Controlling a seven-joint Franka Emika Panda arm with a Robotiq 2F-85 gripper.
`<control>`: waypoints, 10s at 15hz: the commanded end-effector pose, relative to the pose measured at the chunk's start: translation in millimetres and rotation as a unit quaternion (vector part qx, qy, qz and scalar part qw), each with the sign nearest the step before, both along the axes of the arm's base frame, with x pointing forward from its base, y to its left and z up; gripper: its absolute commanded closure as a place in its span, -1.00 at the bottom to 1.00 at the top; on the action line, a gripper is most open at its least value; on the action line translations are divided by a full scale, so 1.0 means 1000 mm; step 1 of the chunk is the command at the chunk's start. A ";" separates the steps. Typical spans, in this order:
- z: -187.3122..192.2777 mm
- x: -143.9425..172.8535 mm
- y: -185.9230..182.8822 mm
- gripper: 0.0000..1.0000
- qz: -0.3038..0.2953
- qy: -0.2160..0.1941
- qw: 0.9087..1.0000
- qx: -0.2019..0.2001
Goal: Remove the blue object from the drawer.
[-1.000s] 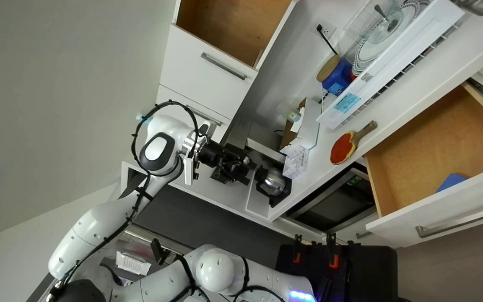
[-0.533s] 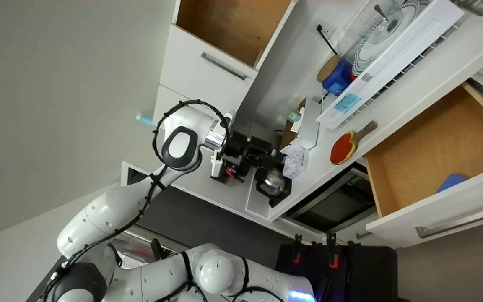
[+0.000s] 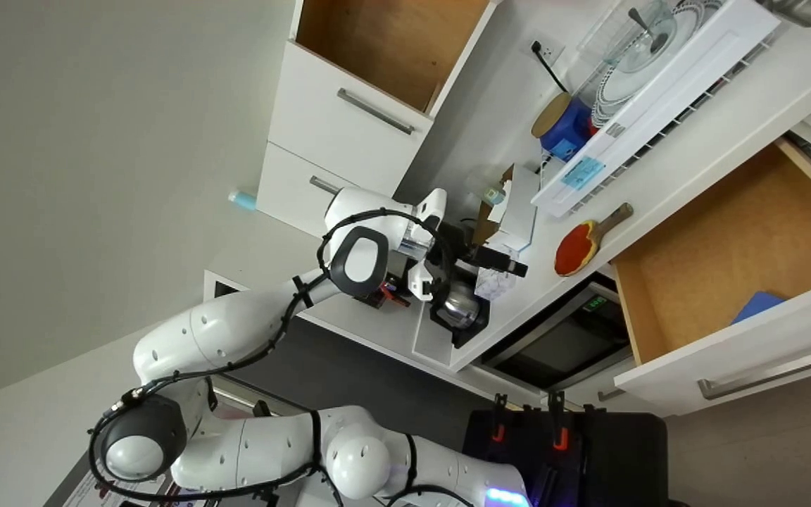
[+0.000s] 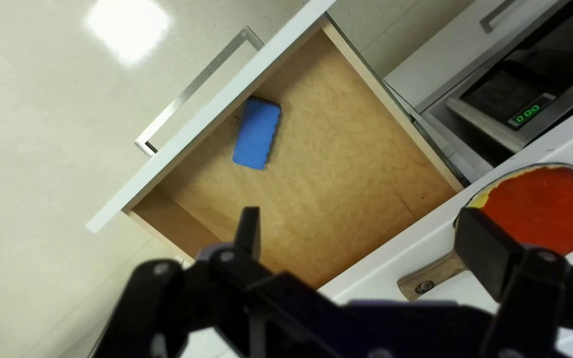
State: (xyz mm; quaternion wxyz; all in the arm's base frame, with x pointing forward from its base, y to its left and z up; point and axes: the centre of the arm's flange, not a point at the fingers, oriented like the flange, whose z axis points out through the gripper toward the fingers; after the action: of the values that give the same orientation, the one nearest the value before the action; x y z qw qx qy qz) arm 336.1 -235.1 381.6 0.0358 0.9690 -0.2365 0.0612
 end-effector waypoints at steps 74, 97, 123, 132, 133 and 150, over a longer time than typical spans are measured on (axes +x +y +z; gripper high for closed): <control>-0.409 0.109 -0.147 0.26 -0.214 0.101 0.972 -0.003; -0.199 0.034 -0.082 0.29 -0.225 -0.067 0.972 -0.027; -0.084 0.177 0.204 0.29 0.159 -0.099 0.978 0.091; -0.145 0.210 0.237 0.29 0.242 -0.055 0.965 0.089; -0.151 0.214 0.238 0.29 0.245 -0.049 0.964 0.089; -0.182 0.244 0.249 -1.00 0.268 -0.037 0.959 0.080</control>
State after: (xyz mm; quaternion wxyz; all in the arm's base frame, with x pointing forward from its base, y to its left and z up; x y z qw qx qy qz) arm 573.5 9.2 196.4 -0.0688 0.9932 0.0271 0.0900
